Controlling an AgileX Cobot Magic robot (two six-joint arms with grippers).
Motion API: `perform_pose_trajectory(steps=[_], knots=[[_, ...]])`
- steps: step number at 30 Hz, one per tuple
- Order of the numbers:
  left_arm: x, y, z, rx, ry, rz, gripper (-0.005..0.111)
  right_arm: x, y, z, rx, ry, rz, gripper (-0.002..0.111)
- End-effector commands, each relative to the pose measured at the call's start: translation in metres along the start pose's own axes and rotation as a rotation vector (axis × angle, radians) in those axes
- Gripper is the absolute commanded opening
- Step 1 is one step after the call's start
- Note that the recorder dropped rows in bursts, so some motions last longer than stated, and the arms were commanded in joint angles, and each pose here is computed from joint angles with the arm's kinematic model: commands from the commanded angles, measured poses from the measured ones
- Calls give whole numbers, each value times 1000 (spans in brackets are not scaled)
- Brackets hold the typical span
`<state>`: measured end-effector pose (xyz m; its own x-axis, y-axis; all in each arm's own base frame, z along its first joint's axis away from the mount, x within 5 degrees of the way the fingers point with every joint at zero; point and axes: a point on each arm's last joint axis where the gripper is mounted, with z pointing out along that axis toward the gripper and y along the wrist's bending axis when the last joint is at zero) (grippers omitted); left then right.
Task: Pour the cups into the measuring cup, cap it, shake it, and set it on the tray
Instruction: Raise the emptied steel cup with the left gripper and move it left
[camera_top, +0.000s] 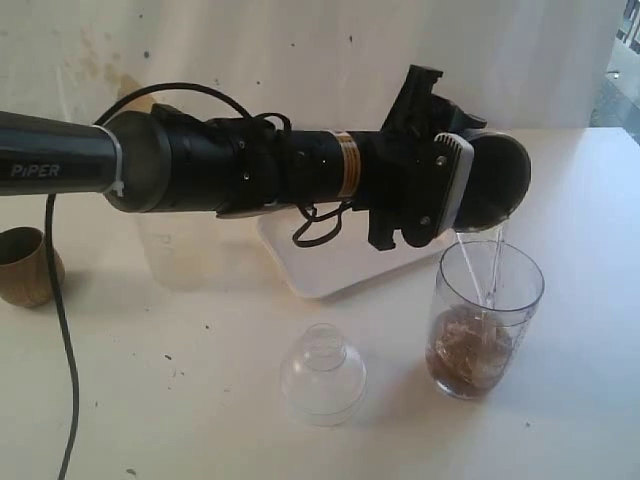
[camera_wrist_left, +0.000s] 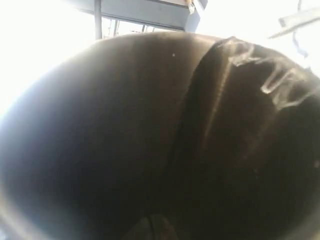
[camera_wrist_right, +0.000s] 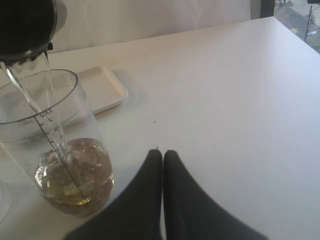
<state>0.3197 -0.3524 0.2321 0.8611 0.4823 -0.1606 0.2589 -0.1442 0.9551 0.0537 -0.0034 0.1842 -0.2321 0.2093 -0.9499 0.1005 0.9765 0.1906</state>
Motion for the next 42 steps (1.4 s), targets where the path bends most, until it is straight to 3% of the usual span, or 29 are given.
perform_pose_trajectory(steps=[1, 3, 6, 16, 26, 28, 33, 39, 42], knots=[[-5, 18, -5, -74, -7, -56, 0, 1, -1, 0, 6, -3, -6, 0], [-4, 19, -5, -86, -1, -130, 0, 1, -1, 0, 6, -3, -6, 0], [-3, 21, -5, -101, 2, -327, 0, 1, -1, 0, 6, -3, -6, 0], [1, 22, -6, -142, -3, -1047, 0, 1, -1, 0, 6, -3, -6, 0], [31, 33, -16, -295, -46, -1510, 0, 1, -1, 0, 6, -3, -6, 0], [33, 39, -20, -309, -62, -1529, 0, 1, -1, 0, 6, -3, -6, 0], [25, 60, -38, -290, -31, -1414, 0, 1, -1, 0, 6, -3, -6, 0], [17, 95, -80, -338, 111, -1391, 0, 1, -1, 0, 6, -3, -6, 0], [6, 106, -107, -361, 85, -1354, 0, 1, -1, 0, 6, -3, -6, 0]])
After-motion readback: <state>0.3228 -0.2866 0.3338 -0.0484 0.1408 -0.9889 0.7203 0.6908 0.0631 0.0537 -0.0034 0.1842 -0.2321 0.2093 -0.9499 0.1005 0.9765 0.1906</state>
